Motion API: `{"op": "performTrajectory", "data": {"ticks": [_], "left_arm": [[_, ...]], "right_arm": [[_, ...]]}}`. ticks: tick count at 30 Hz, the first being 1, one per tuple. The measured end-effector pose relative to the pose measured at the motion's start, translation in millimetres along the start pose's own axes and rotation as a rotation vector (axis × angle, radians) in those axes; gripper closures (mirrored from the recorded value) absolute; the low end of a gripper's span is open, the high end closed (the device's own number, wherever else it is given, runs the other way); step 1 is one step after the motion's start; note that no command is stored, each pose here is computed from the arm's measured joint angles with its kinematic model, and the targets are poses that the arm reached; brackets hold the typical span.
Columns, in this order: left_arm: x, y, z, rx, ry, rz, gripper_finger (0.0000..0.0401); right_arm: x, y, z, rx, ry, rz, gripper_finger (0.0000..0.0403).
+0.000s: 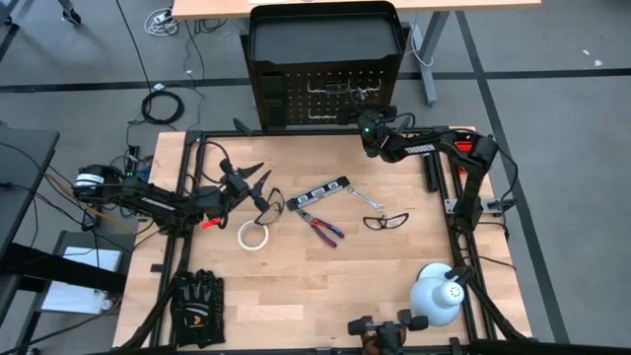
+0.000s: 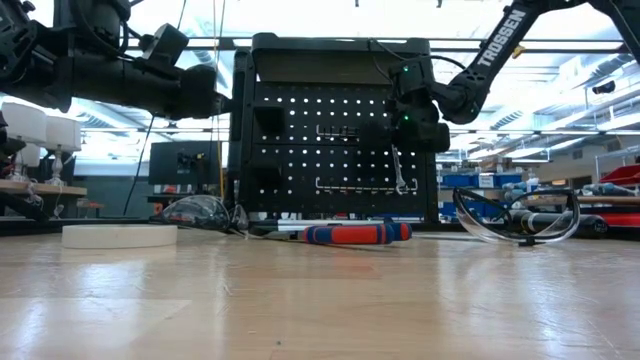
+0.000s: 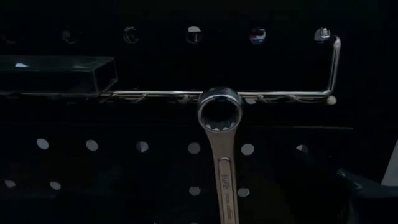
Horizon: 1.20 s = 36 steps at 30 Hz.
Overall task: Hang tools onto peg board
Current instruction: Unhang the silver wrench from the peg board
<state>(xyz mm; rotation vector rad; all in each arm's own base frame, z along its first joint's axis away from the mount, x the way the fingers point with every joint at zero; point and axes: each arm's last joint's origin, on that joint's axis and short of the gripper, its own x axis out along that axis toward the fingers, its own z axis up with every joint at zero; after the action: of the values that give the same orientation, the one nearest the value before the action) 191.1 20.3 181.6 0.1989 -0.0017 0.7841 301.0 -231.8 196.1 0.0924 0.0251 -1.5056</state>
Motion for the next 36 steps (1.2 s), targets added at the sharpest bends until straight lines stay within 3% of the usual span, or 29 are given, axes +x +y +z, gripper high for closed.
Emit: {"op": "performTrajectory", "data": {"ticks": [27, 36], "left_arm": [[0.0, 0.1, -0.1, 0.001, 0.002, 0.003, 0.0257], [0.0, 0.1, -0.1, 0.003, 0.002, 0.003, 0.0257]], "right_arm": [[10.0, -7.5, -2.4, 0.016, 0.039, 0.049, 0.0343], [9.7, -7.9, -3.1, 0.005, 0.048, 0.047, 0.0347]]}}
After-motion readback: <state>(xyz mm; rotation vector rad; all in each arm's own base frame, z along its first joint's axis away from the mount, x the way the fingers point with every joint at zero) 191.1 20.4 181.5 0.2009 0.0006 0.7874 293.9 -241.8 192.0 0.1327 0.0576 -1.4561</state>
